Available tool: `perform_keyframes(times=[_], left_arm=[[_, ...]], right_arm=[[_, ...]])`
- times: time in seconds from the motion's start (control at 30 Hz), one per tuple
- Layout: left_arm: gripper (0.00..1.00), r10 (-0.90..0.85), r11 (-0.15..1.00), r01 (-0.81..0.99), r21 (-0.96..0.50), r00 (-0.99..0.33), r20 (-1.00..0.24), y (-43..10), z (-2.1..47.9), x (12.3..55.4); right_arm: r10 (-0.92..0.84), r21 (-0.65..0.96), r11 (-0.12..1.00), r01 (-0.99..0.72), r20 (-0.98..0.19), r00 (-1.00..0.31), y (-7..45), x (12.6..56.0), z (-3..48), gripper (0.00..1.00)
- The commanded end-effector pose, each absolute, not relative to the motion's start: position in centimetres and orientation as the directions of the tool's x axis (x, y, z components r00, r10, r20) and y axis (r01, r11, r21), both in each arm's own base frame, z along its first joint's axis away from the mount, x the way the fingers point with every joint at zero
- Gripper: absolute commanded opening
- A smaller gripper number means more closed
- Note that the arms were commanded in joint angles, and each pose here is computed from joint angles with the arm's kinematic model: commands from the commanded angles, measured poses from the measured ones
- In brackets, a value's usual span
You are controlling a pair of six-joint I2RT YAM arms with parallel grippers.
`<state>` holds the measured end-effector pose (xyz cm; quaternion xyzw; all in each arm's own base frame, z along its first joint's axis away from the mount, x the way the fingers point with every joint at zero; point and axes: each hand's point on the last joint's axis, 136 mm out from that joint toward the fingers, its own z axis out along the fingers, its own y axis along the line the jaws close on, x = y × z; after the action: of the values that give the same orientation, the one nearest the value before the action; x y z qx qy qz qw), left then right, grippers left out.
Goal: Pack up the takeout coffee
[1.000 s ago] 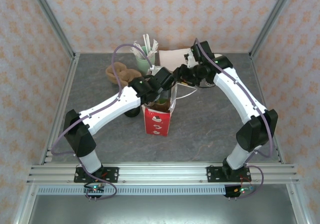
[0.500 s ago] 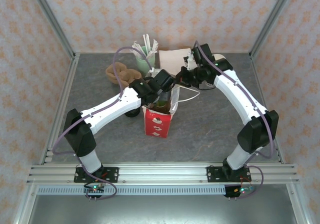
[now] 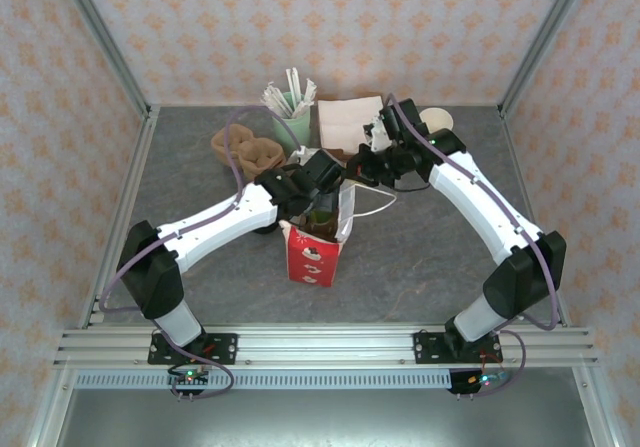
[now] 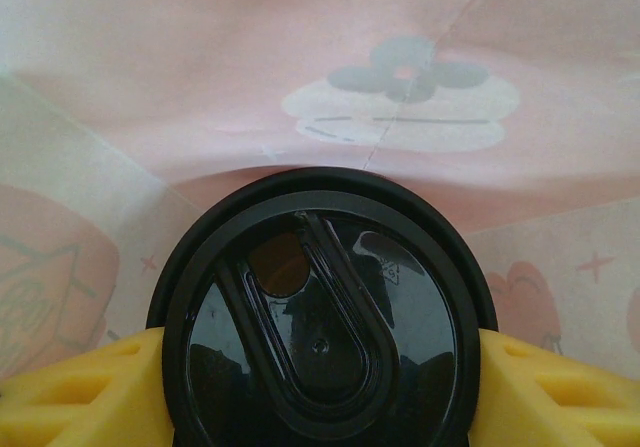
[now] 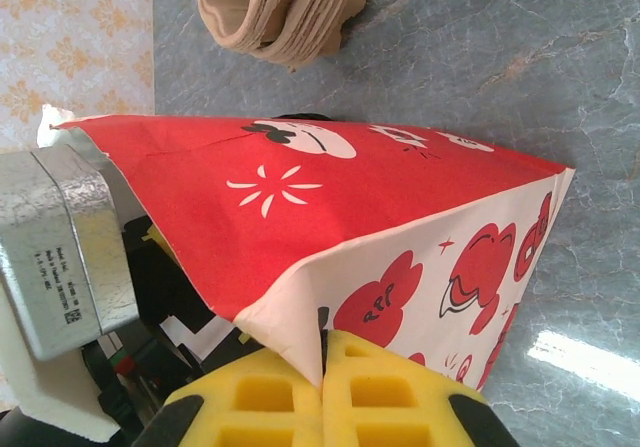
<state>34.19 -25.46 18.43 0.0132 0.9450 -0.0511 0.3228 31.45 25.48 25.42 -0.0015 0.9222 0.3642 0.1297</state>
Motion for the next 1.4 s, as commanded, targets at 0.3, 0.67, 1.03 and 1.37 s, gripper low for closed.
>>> perform_keyframes(times=[0.3, 0.67, 1.03, 1.37], left_arm=[[0.67, 0.057, 0.993, 0.109, -0.045, -0.777, -0.627, -26.9, 18.8, 34.1], [0.67, 0.053, 0.994, 0.099, -0.04, -0.785, -0.618, -26.6, 17.6, 33.8], [0.67, 0.066, 0.992, 0.114, -0.046, -0.806, -0.589, -26.7, 16.1, 32.9], [0.67, 0.071, 0.994, 0.109, -0.031, -0.813, -0.578, -26.5, 15.1, 32.7]], right_arm=[[0.127, 0.668, 0.74, -0.075, -0.248, -0.96, 25.1, 30.9, 26.1, 0.09], [0.133, 0.669, 0.739, -0.082, -0.264, -0.955, 25.3, 31.4, 26.8, 0.09], [0.154, 0.666, 0.743, -0.064, -0.264, -0.952, 25.4, 32.1, 26.9, 0.1], [0.153, 0.671, 0.739, -0.062, -0.257, -0.954, 25.7, 32.6, 26.9, 0.1]])
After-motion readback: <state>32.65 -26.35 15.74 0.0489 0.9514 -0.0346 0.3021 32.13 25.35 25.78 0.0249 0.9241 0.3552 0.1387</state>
